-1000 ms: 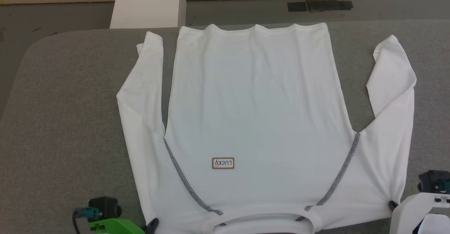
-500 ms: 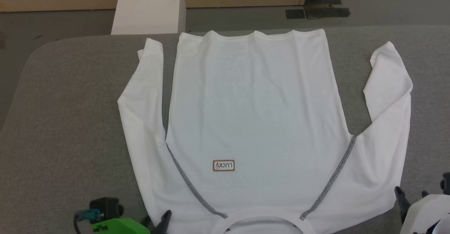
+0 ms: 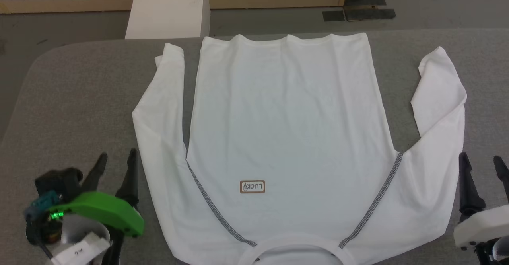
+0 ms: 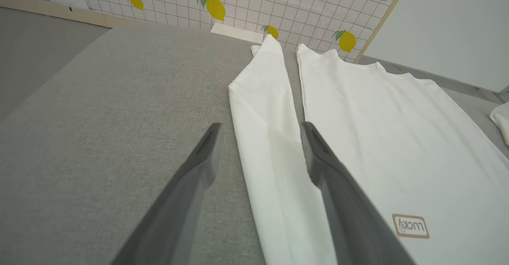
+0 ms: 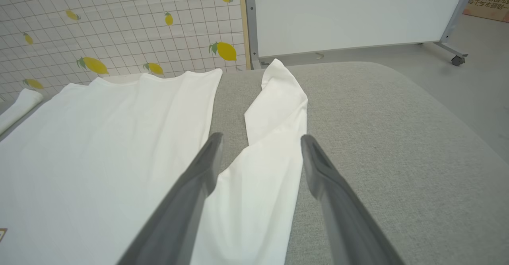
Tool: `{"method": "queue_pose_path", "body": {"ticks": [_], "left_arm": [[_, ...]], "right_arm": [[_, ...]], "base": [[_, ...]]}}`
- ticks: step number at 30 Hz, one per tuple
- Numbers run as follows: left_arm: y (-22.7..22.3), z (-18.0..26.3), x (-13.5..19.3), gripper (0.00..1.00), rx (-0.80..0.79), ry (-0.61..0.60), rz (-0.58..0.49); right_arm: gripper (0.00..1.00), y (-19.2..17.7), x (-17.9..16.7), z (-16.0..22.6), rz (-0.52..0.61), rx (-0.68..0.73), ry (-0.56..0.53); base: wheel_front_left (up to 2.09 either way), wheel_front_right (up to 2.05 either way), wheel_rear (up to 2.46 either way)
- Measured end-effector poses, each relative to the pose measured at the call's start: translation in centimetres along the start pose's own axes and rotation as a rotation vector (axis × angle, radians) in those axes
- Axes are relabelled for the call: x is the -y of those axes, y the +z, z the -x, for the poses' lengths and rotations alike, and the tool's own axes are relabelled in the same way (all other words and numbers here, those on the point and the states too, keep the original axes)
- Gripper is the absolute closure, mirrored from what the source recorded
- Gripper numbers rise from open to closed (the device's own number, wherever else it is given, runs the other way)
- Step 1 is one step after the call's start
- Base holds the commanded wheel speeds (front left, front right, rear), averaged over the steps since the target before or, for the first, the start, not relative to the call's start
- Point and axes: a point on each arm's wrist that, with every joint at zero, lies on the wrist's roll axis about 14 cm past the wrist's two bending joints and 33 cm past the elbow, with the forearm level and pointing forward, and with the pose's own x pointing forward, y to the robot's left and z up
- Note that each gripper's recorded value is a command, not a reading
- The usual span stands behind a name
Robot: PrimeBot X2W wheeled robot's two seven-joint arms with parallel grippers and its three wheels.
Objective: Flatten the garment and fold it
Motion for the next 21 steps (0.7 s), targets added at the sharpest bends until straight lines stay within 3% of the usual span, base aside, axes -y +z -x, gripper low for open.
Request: {"method": "queue_pose_path", "body": {"ticks": [9,15,21], "left_arm": [[5.6,-9.0,2.9,0.0,0.083,-0.229,-0.29],[7.1,-15.7,2.7,0.0,0.031,-0.242,-0.361],[4.6,-21.4,1.6,0.0,-0.124,-0.212,-0.347]], "right_arm": [[0.0,2.0,-3.2,-3.9,0.024,0.127,0.082],[0.0,2.8,-5.2,-7.0,0.055,0.189,0.145],[0.0,1.9,-6.7,-9.3,0.068,0.183,0.185]], "base": [[0.0,0.0,0.0],[0.0,0.0,0.0],[0.0,0.0,0.0]]}}
